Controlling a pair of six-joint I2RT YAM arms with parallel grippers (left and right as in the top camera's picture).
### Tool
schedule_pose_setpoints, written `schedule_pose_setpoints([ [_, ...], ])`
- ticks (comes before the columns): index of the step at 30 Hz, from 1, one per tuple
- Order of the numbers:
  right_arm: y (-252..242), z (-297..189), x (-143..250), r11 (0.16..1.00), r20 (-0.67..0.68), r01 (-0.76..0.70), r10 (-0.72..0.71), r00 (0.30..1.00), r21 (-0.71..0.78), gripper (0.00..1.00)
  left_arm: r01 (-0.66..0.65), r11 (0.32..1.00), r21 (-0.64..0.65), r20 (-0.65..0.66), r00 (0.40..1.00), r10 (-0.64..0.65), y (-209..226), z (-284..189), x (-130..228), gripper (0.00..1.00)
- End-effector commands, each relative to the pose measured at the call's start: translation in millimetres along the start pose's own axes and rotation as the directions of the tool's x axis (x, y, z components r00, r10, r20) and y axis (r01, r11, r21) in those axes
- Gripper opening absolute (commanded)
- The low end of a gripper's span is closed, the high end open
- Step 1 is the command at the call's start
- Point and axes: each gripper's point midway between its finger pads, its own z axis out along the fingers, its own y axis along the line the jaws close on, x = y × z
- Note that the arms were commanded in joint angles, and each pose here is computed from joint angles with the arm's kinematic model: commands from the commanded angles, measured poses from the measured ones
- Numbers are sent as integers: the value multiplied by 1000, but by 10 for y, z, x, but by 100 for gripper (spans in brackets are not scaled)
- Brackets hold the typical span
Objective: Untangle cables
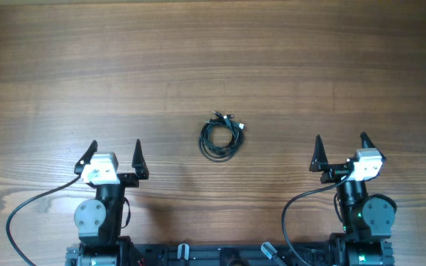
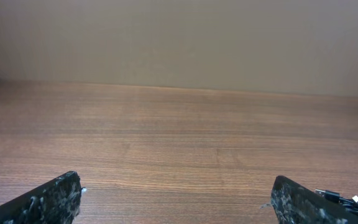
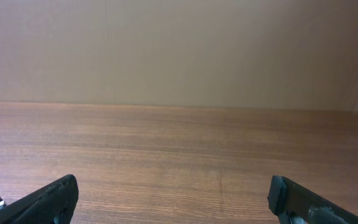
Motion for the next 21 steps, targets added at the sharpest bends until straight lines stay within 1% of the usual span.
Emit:
schedule_pose_setpoints([
  [1,-29,-2,-6,1000,4,-12,12,1000,16,100,9,1000,-7,-11,1000,-9,11,5,35,100],
  [16,-29,-2,-6,1000,4,-13,13,1000,16,100,9,1000,-8,-11,1000,-9,11,5,36,100],
  [18,-9,-3,-90,999,38,-34,34,999,3,100,11,1000,-3,-4,1000,-11,3,5,19,100],
  [19,123,-15,-208,989,76,-125,131,988,-83,100,18,998,66,-12,1000,-18,-116,1,32,100],
  [20,330,-52,-289,942,62,-255,275,960,-218,100,103,966,236,-20,995,-101,-410,-45,-11,100],
  [21,561,-114,-284,828,-50,-444,456,889,-344,100,184,903,389,-70,983,-170,-682,-136,-15,100],
])
